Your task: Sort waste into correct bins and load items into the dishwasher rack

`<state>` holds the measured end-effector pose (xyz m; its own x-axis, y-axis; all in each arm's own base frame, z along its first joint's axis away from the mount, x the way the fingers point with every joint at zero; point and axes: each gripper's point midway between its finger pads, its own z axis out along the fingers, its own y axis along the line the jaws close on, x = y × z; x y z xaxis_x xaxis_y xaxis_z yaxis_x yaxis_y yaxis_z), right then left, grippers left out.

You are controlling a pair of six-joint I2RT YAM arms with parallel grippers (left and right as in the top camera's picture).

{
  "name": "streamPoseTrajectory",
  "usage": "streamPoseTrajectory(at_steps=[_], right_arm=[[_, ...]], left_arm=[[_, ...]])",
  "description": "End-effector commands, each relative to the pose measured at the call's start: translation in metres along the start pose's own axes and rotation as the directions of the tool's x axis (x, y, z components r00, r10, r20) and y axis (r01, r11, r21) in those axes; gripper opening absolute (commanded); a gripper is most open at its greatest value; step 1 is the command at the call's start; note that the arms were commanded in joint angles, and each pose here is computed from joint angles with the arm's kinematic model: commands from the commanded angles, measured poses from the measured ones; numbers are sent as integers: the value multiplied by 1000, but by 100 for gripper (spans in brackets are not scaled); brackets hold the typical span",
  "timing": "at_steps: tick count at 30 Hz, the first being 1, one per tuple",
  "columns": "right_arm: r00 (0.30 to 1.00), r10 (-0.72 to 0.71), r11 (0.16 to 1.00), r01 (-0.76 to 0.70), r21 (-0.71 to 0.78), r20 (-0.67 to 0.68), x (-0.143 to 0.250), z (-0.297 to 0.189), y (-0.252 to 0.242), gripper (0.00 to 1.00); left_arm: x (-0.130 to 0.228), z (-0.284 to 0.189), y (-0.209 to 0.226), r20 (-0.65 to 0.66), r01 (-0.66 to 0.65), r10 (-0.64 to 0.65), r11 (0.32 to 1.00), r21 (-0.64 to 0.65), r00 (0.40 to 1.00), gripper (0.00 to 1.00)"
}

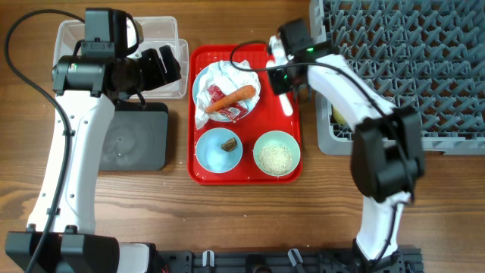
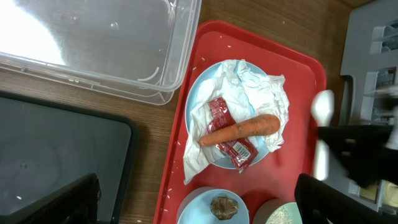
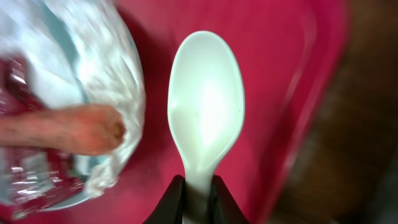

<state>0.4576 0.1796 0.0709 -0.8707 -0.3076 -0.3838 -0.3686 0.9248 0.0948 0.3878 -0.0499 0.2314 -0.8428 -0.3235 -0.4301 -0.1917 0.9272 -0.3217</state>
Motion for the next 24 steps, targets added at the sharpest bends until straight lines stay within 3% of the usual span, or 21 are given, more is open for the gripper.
streamPoseTrajectory(at_steps=[1,6,11,22,23,24], right_arm=[[991,29,999,-31,18,130,-31,-51,-8,4],[969,75,995,-87,40,235,-44,-102,-34,4],[934,149,971,-200,130,326,-44,-150,-94,4],[938,210,938,-273,214,277,-37,-99,-142,8],[938,213,934,-278,225,273,-36,-95,-145,12],[936,216,931,-283,230,279,-37,-95,-148,25]], left_arm=[[-3,-2,2,13,13,-13,1000,-9,1000,100],[-3,-2,2,13,12,-12,1000,-10,1000,100],[-3,-2,2,13,12,-12,1000,-10,1000,100],[-3,-2,1,13,12,-12,1000,-9,1000,100],[-3,-2,2,13,12,-12,1000,-9,1000,100],[-3,-2,2,13,13,-13,1000,-10,1000,100]])
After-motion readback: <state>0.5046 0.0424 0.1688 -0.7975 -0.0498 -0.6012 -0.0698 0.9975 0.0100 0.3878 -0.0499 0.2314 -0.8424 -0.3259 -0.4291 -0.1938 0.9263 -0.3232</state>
